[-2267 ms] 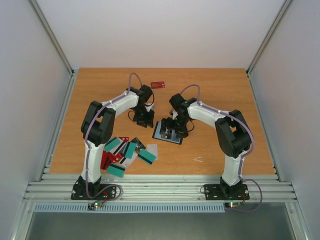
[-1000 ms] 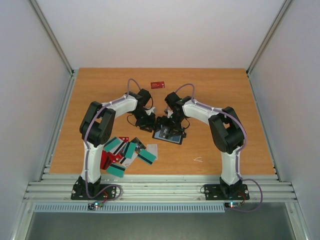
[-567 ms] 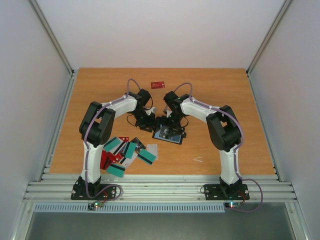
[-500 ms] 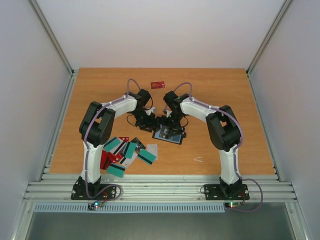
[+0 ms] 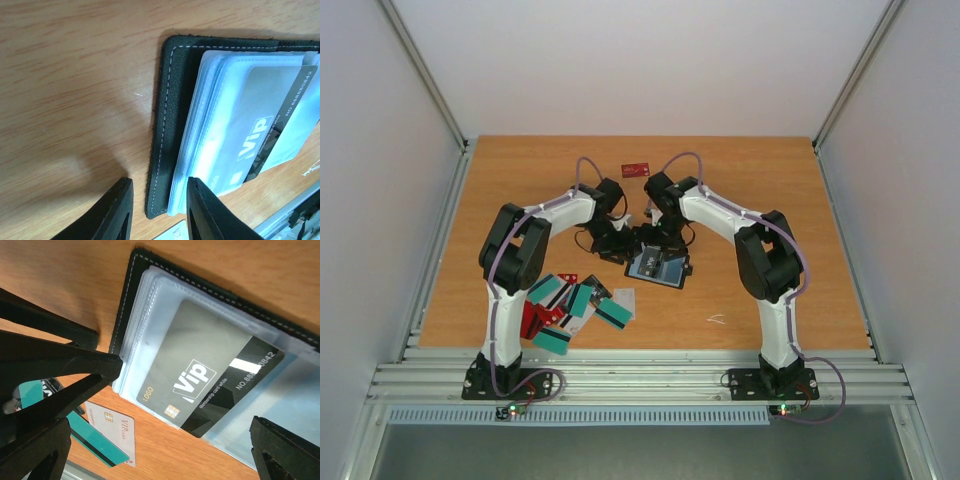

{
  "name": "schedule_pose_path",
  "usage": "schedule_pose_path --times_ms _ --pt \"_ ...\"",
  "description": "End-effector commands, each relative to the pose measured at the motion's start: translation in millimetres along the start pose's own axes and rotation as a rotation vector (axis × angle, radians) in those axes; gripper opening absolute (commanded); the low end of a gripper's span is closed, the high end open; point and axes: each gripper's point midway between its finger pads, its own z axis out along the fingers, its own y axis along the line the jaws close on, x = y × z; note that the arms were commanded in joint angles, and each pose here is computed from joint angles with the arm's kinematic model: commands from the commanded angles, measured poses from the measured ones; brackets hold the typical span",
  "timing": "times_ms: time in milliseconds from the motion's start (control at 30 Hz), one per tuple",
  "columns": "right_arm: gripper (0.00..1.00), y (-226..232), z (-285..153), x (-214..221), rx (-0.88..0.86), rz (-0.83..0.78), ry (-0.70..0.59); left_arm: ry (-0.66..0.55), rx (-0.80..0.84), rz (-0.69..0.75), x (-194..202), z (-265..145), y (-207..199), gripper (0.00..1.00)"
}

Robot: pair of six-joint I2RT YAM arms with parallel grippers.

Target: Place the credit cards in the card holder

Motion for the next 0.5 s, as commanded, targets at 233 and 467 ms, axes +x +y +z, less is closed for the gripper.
schedule_pose_path --times_ms 233,467 --pt "0.99 -5.1 13.7 -13.6 0.059 -0.012 0.023 -0.041 -0.08 0.002 -17.7 -6.1 14.6 0.32" --pt "0.99 -1.4 25.6 -14.1 0.022 -0.001 0.044 -0.012 -0.055 0.003 -16.6 5.1 15.4 0.32"
